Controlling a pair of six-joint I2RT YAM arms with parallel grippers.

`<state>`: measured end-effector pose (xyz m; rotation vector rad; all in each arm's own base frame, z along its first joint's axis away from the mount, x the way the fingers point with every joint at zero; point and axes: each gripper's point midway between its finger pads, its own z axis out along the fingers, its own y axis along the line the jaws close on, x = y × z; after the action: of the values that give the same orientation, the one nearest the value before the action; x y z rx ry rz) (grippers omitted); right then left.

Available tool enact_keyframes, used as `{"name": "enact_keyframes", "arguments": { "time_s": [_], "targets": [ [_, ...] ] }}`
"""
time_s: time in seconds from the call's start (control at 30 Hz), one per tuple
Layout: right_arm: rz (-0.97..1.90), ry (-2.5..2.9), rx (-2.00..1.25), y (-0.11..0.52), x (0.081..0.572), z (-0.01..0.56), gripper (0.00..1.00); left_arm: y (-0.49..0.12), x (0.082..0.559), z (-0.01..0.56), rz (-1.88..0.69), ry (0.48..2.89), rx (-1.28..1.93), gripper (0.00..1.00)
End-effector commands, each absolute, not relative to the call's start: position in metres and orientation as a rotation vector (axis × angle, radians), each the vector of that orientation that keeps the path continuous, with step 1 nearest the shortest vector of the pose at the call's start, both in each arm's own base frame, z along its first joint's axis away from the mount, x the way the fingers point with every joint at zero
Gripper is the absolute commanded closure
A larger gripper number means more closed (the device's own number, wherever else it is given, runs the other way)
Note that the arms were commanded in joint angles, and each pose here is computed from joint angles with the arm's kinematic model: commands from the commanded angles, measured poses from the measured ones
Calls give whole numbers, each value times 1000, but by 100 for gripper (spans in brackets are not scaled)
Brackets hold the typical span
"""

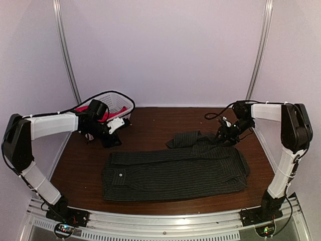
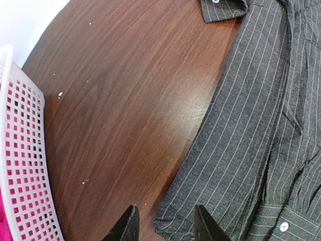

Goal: Fold and stack the mixed laundry pile
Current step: Adjust the rectangle-folded T-shirt at the center of the board.

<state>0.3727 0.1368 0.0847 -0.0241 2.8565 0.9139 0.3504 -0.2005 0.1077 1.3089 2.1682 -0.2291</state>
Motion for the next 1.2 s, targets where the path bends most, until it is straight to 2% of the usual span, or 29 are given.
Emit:
{"name": "enact_keyframes", "arguments": {
  "time_s": [0.0, 0.37, 0.6, 0.8, 1.17],
  "targets": [
    [859, 2906, -28, 133, 365, 64, 46, -202, 346, 97, -280, 2195, 1289, 60],
    [691, 2911, -32, 115, 369, 76, 43, -198, 341, 90, -265, 2208, 1308, 60],
    [566, 2852, 74, 90, 382, 96, 50, -197, 342, 92, -257, 2207, 1302, 60],
    [508, 2878, 102, 81, 380, 85, 56, -196, 342, 88, -243, 2213, 1308, 60],
    [473, 2935, 122, 77, 377, 55, 58, -196, 344, 84, -238, 2217, 1311, 59]
  ]
}}
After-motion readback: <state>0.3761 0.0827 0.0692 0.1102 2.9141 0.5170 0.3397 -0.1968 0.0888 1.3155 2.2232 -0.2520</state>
